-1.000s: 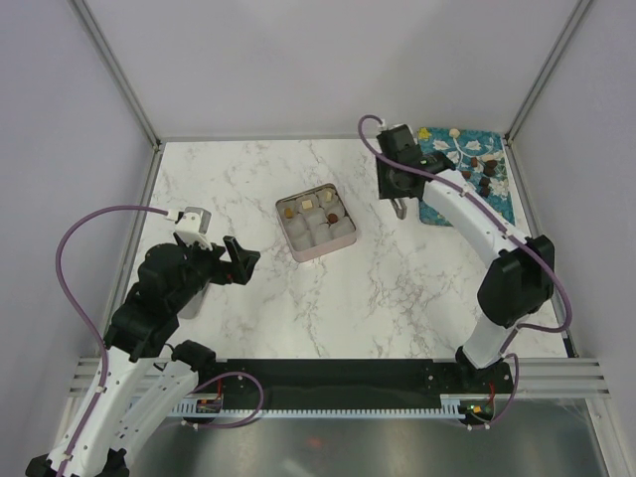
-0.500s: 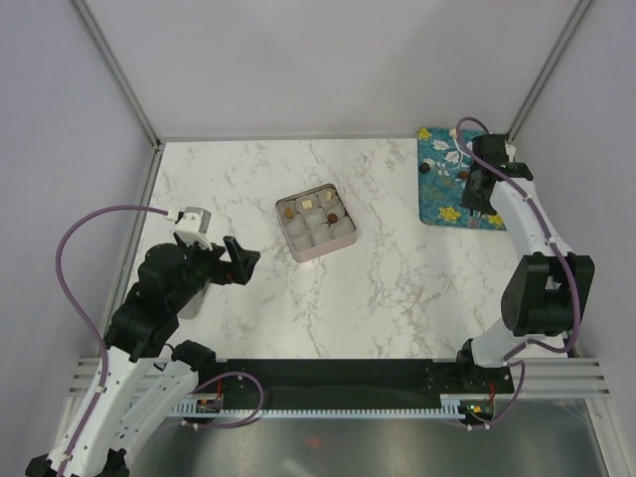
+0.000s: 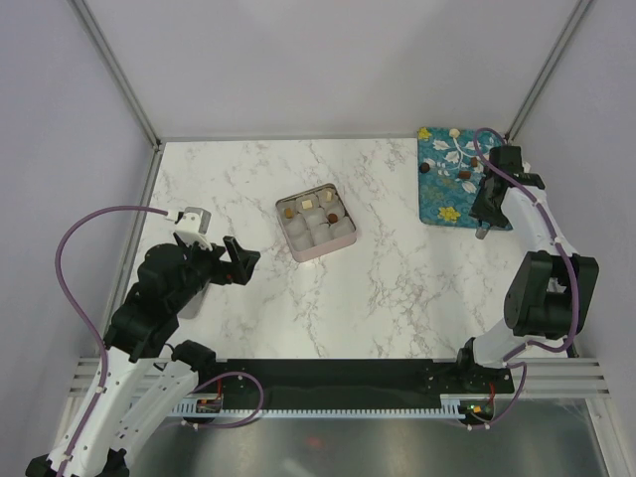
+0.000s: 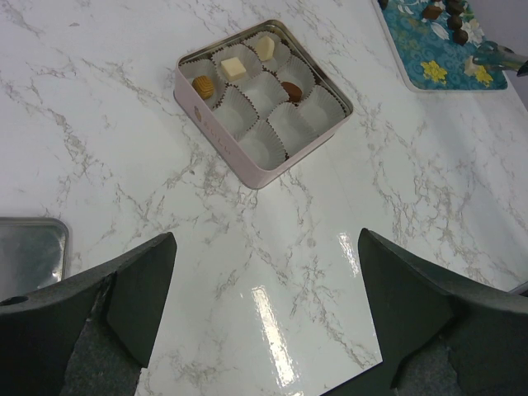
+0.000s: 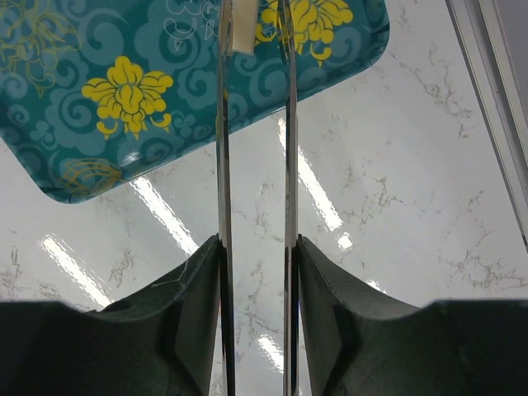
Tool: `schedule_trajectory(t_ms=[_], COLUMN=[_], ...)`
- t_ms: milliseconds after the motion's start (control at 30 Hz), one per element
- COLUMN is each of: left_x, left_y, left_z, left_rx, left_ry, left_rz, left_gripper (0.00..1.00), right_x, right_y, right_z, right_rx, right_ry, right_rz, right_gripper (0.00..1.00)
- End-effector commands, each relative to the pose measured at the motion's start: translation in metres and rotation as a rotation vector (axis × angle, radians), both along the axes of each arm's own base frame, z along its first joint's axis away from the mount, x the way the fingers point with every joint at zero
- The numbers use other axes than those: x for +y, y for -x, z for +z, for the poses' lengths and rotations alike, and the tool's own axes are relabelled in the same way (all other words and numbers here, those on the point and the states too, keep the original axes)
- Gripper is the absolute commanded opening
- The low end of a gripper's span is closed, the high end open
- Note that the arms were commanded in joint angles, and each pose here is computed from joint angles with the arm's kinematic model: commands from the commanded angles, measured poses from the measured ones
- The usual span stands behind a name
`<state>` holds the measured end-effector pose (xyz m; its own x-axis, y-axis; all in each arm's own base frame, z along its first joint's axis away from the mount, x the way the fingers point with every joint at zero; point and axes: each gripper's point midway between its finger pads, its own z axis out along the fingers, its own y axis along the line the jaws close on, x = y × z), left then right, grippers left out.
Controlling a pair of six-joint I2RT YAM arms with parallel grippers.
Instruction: Pack the chocolate
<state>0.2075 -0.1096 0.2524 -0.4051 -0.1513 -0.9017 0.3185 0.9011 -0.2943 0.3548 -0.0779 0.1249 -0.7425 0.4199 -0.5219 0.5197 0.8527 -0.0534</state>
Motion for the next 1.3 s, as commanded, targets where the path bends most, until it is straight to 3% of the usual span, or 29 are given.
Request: schedule_trajectory(t_ms=[0,433,700,1267], left_x=[-0.001,0.000,0.000,0.000], left_y=[0.000,-0.001,-0.001,-0.001], left_z=[0.006,0.005,0.004,0.005], left_rx=[-0.032,-0.028,-0.025,-0.029], left_ry=[-0.015,-0.019,-0.020,-0.018], left_rz=[-0.019,-0.013,-0.013,-0.013], left_gripper=[1.00,1.00,1.00,1.00], right_x=[0.005,0.003,0.005,0.051], right_y=[-0.011,-0.012,-0.013,-0.025], right_z=[0.009,-0.008,-0.011,0.024], right_rx=[-0.078,-0.057,-0.051,-0.143], right_ry=[-0.041,-0.053,-0.061,-0.127], right_rz=[0.010,0.010,0.025,0.169], right_gripper=[0.47,0.47,0.39,0.30])
